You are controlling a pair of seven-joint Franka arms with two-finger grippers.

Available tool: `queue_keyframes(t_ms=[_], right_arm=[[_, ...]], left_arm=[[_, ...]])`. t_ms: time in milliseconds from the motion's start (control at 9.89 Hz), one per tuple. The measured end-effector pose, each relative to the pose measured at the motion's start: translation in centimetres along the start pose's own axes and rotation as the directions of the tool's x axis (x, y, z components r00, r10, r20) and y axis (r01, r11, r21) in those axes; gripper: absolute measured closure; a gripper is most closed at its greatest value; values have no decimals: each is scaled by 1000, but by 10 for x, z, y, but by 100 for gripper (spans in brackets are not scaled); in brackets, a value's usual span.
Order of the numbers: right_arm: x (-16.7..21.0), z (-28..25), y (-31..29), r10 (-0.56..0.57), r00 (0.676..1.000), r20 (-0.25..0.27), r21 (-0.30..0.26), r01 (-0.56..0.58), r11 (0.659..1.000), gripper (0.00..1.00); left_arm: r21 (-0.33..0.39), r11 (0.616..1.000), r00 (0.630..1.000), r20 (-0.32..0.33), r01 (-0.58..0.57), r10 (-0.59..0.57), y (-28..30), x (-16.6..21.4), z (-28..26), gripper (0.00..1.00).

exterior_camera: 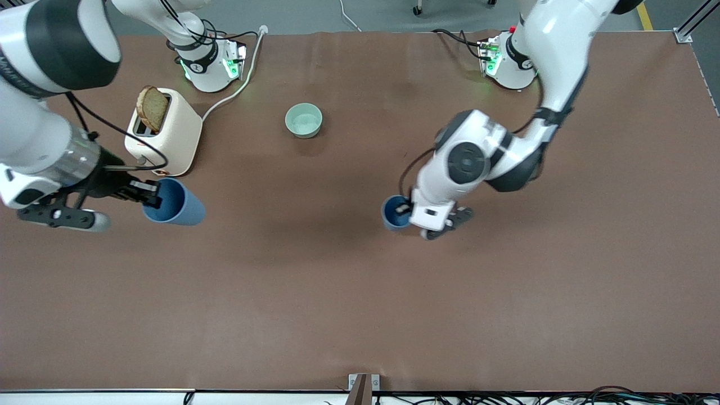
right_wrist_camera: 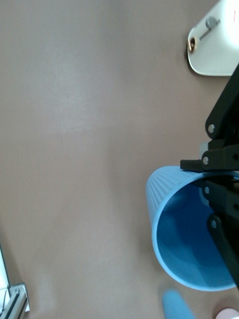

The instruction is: Stack blue cups with both arms

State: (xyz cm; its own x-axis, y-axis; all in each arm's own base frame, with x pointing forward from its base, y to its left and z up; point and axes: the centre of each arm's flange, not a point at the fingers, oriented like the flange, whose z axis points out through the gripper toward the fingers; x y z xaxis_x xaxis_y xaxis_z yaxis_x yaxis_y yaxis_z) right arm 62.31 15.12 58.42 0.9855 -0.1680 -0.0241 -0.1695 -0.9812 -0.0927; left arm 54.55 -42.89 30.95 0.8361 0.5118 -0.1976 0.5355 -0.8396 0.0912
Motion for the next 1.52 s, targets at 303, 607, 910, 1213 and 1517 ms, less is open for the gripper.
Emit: queue_keyframes(t_ms=[303,607,910,1213,1517], right_arm=[[-20,18,-64,45,999,-14,11,-45,999,96],[-35,44,-106,66,998,7,0,-66,998,96],[-54,79,-160,123,992,-2,12,-123,992,96],[-93,169,-252,205,979,-13,36,-204,978,96],[-121,233,-292,208,978,3,14,-208,978,96]], left_arm=[[21,999,999,4,38,-38,8,-11,46,93],[13,997,997,2,76,-76,8,0,44,71],[16,994,994,-36,108,-107,7,20,-40,29],[79,997,987,-161,-15,28,-43,34,-217,0],[120,970,954,-188,-213,233,-127,108,-324,0]])
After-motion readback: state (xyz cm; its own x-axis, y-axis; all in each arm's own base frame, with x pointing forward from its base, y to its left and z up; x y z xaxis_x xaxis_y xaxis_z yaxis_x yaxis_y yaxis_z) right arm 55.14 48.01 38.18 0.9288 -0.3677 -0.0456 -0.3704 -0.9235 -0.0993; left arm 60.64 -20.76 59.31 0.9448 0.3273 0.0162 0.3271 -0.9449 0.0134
